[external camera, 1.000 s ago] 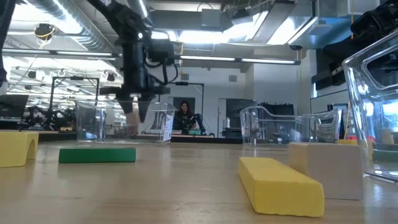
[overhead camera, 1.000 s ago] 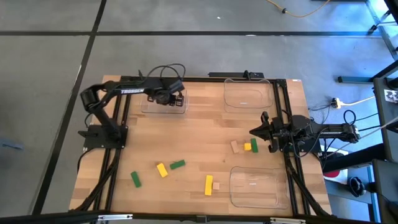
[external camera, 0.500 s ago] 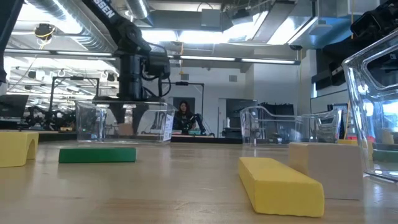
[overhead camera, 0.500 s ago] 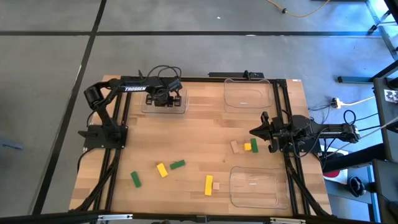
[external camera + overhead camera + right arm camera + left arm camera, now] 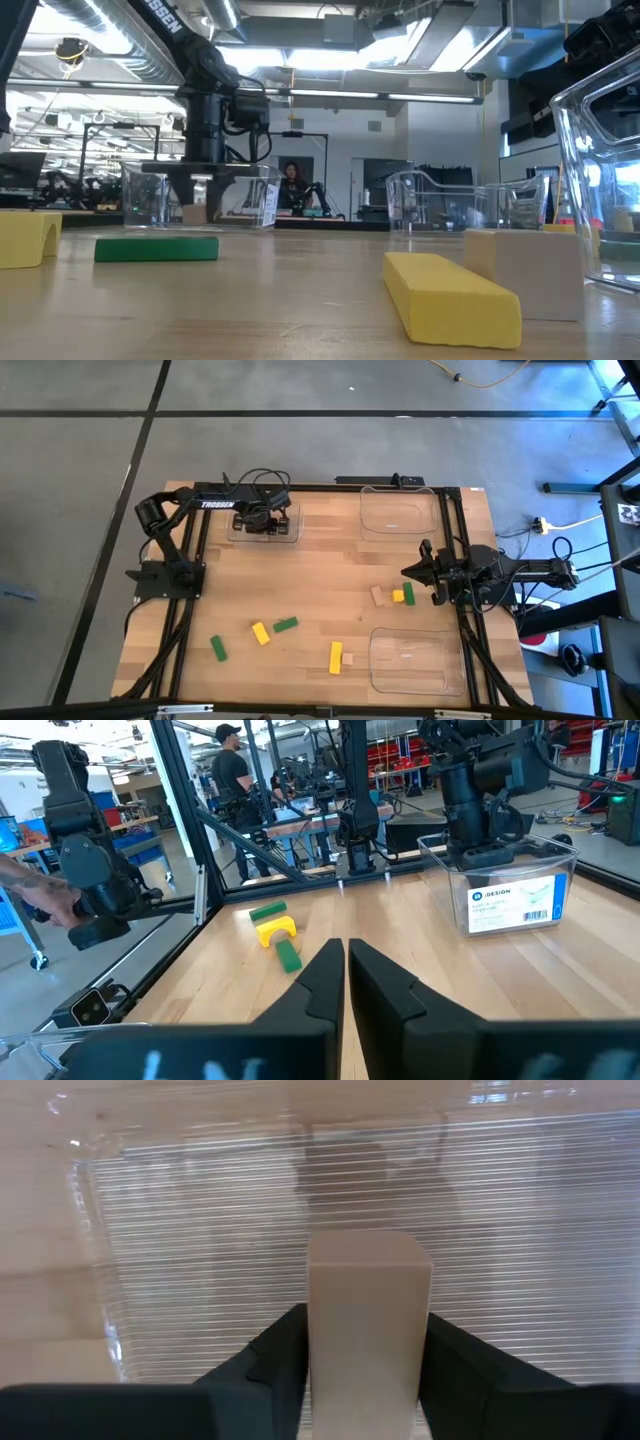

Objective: Sort & place blocks by color
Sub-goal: Put the left brown block into the top left transparent bin, then put the top brown block into the top left transparent bin

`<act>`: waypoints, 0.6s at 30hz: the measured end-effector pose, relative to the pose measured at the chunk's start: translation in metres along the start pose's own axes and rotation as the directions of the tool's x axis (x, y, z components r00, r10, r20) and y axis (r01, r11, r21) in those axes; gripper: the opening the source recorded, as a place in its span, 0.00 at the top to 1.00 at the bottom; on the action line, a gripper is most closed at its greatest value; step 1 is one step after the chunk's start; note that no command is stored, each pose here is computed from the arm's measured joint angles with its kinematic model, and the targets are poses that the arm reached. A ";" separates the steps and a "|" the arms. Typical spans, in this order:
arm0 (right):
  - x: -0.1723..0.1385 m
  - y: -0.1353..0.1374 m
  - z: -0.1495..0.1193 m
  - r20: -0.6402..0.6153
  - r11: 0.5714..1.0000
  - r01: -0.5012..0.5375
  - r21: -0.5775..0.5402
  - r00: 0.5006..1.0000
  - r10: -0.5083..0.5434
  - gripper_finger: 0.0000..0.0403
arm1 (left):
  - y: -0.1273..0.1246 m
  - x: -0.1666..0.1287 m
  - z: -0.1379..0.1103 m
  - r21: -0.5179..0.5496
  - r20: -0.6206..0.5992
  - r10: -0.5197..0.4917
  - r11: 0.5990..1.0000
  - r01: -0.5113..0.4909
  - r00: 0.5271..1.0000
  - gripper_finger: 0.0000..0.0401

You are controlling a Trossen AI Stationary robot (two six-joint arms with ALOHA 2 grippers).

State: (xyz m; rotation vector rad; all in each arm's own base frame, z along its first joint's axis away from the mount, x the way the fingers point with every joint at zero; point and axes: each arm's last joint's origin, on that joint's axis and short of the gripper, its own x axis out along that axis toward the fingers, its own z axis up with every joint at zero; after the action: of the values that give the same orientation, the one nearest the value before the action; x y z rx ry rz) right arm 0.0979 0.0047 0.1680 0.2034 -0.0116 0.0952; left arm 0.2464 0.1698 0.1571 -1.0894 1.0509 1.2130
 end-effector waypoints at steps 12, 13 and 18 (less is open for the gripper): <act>0.000 0.000 0.000 0.000 1.000 0.000 0.000 1.000 0.000 0.94 | 0.001 0.000 0.001 0.022 -0.004 -0.002 1.000 0.002 1.000 0.46; 0.000 0.000 0.000 0.000 1.000 0.001 0.000 1.000 -0.001 0.94 | 0.002 0.000 0.002 0.018 -0.010 -0.006 1.000 0.006 1.000 0.45; 0.000 0.000 0.000 0.000 1.000 0.000 0.000 1.000 0.000 0.94 | 0.008 -0.004 0.009 -0.015 -0.013 -0.031 0.999 0.031 0.999 0.44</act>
State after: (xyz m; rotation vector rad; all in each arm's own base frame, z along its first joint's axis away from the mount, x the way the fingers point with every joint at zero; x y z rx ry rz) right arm 0.0979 0.0047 0.1680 0.2034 -0.0118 0.0947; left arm 0.2387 0.1785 0.1624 -1.1226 1.0333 1.1920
